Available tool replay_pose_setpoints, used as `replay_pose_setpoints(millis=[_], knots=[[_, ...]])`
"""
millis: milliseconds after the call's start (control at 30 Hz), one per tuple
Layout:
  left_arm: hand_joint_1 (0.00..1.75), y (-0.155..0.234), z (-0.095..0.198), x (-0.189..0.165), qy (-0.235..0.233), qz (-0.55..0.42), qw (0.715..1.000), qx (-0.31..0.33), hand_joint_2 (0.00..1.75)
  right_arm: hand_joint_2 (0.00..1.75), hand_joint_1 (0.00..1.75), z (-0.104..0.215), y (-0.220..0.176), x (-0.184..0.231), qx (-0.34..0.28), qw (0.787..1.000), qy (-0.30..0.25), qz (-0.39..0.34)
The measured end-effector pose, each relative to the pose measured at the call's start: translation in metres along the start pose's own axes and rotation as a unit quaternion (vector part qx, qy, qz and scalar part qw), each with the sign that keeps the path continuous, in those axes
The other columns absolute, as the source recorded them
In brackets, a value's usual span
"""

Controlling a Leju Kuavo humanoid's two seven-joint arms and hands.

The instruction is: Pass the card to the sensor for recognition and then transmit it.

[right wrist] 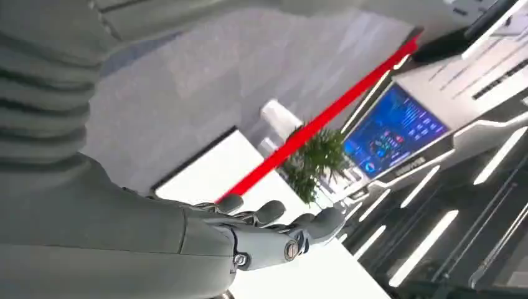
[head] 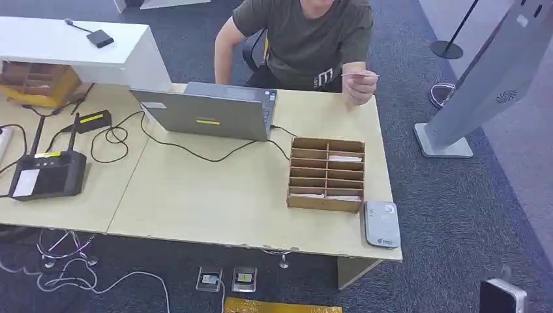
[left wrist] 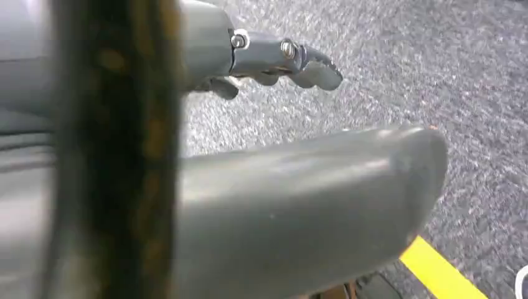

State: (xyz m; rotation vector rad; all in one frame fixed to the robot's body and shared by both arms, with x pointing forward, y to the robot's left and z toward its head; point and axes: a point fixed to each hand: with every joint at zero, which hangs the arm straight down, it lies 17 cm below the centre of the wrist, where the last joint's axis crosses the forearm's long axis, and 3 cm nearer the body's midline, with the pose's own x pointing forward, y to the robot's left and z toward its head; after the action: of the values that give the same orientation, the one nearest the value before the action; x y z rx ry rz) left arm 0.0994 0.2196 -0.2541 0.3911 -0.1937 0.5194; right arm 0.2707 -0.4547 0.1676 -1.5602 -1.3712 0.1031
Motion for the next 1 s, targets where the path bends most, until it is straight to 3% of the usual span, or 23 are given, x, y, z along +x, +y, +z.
replay_pose_setpoints(millis=[100, 233, 533, 733, 1000], knots=[[0.0, 0.0, -0.001, 0.002, -0.005, -0.007, 1.0, -0.005, 0.0, 1.75, 0.0, -0.042, -0.02, 0.025, -0.039, 0.999, 0.016, 0.016], [0.0, -0.003, -0.003, 0.006, -0.01, -0.017, 1.0, -0.018, 0.0, 1.75, 0.0, -0.104, -0.042, 0.078, -0.067, 0.997, 0.021, -0.023], [0.0, 0.001, -0.009, 0.012, -0.024, -0.038, 0.998, -0.034, 0.0, 1.75, 0.0, -0.183, -0.048, 0.225, 0.053, 0.984, -0.151, -0.08], [0.0, 0.004, -0.012, 0.014, -0.027, -0.046, 0.998, -0.036, 0.0, 1.75, 0.0, -0.202, -0.063, 0.284, 0.077, 0.968, -0.238, -0.035], [0.0, 0.002, -0.013, 0.016, -0.032, -0.05, 0.997, -0.052, 0.0, 1.75, 0.0, -0.196, -0.044, 0.301, 0.101, 0.953, -0.282, 0.038]])
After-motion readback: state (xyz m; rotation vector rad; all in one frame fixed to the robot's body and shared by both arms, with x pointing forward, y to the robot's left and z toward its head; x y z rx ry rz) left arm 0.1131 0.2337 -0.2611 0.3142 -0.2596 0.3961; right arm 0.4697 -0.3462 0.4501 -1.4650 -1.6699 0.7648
